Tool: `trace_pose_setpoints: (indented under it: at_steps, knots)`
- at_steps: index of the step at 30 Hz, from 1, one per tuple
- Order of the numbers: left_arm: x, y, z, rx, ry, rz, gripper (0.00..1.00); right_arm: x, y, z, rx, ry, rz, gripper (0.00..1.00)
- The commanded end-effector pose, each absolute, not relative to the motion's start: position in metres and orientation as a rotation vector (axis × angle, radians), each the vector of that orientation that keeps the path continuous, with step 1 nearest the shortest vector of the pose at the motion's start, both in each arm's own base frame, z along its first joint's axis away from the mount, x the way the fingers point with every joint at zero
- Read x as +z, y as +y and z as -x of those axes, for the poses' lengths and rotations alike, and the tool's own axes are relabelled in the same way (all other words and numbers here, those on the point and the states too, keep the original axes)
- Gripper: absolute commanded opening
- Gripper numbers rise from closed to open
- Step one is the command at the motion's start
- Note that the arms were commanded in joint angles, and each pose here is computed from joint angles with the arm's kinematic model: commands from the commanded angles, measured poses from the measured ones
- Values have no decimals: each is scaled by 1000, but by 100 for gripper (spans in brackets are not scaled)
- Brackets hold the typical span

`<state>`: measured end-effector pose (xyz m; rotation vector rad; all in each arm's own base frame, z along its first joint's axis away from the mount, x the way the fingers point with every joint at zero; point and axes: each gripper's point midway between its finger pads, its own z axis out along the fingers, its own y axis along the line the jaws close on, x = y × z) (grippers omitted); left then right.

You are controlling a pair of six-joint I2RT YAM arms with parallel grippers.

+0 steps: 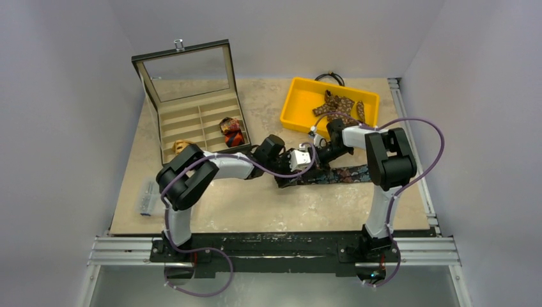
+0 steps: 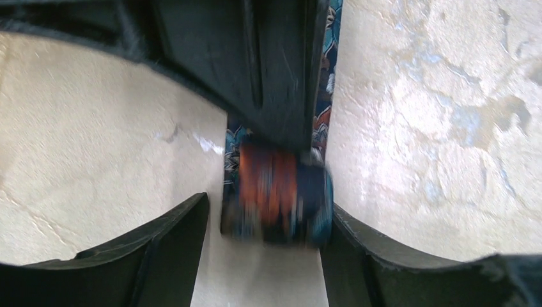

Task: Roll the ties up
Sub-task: Roll the tie at the center of the board.

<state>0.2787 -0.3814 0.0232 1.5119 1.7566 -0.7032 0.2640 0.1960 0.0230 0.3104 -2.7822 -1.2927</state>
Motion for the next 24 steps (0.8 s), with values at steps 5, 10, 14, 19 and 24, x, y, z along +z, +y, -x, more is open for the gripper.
trace_pose_setpoints:
  at_steps: [5,10,14,19,24]
  knots:
    - [42,-393,-263,-916,1710,-1502,63,-29,156,-276,-856,-2967,-399,0]
    - [37,-402,-262,-923,1708,-1507,64,-34,152,-276,-818,-2977,-404,0]
    - [32,-409,-262,-893,1695,-1528,63,-36,151,-275,-814,-2972,-406,0]
    - [25,-415,-270,-861,1709,-1526,55,-36,153,-275,-818,-2968,-422,0]
    - [9,-411,-270,-801,1738,-1583,39,-32,158,-277,-865,-2959,-433,0]
